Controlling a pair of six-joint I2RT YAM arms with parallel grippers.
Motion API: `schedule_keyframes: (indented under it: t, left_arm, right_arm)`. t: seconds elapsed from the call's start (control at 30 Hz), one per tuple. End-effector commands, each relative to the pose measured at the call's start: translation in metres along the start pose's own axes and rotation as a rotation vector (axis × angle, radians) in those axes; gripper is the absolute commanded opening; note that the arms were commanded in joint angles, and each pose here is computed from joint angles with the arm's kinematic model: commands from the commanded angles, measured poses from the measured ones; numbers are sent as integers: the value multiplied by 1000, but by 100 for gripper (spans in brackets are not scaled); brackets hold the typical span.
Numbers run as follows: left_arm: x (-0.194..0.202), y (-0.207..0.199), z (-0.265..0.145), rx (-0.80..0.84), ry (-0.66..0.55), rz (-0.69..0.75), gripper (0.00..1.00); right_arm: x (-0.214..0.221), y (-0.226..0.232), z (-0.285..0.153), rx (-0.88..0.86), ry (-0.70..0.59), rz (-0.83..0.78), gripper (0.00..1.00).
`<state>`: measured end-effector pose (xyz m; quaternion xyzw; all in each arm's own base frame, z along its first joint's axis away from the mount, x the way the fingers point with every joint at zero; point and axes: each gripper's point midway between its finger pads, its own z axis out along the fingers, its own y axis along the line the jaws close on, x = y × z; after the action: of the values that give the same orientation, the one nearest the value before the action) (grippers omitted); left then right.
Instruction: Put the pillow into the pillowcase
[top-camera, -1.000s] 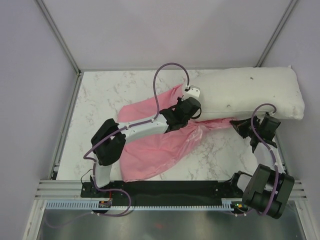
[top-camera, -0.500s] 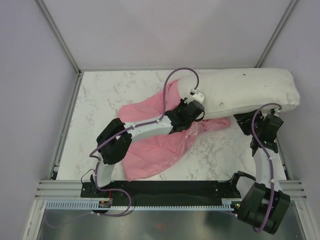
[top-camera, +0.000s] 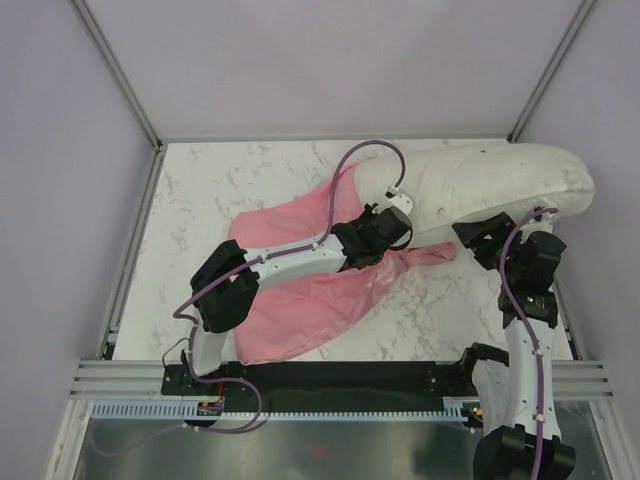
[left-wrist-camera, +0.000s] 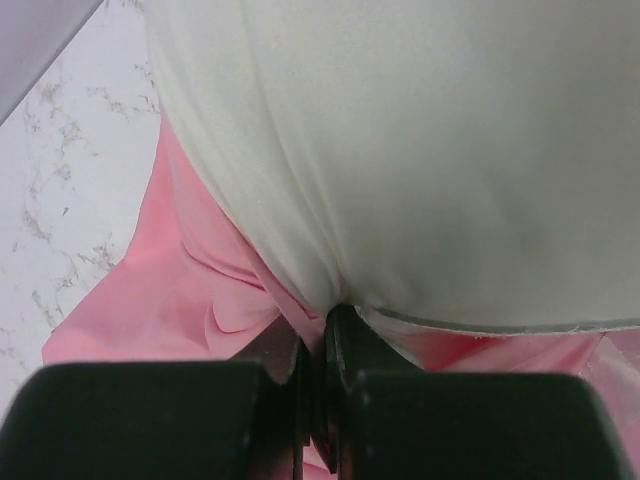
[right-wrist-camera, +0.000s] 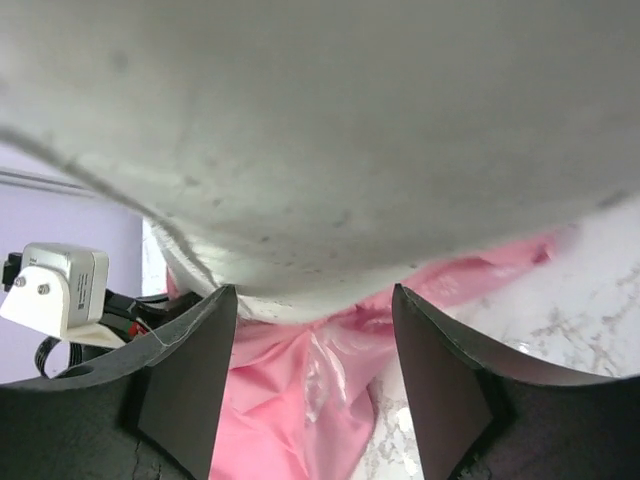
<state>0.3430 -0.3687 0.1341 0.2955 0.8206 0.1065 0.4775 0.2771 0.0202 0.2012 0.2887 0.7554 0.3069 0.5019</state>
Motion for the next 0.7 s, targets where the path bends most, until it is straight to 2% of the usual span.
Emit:
schedule_keyframes:
  t: [0.0, 0.13, 0.23, 0.27, 0.4, 0.5, 0.67]
  left_arm:
    - [-34, -2, -38, 122, -77, -99, 2]
    - [-37, 10, -40, 78, -45, -115, 2]
    - [-32, 27, -39, 15, -13, -129, 2]
    - [-29, 30, -39, 9, -11, -130, 2]
    - [-3, 43, -36, -42, 32, -110, 2]
    - [22, 57, -22, -52, 94, -166, 2]
    - [57, 79, 5, -68, 196, -298, 2]
  right_arm:
    - [-39, 76, -16, -216, -90, -143, 71]
    - [-36, 61, -6, -140, -64, -79, 78]
    - [2, 21, 34, -85, 141, 71, 77]
    - [14, 7, 38, -66, 164, 120, 75]
    - [19, -11, 36, -20, 81, 99, 76]
    - [39, -14, 36, -15, 130, 92, 75]
    - [100, -20, 30, -1, 242, 78, 74]
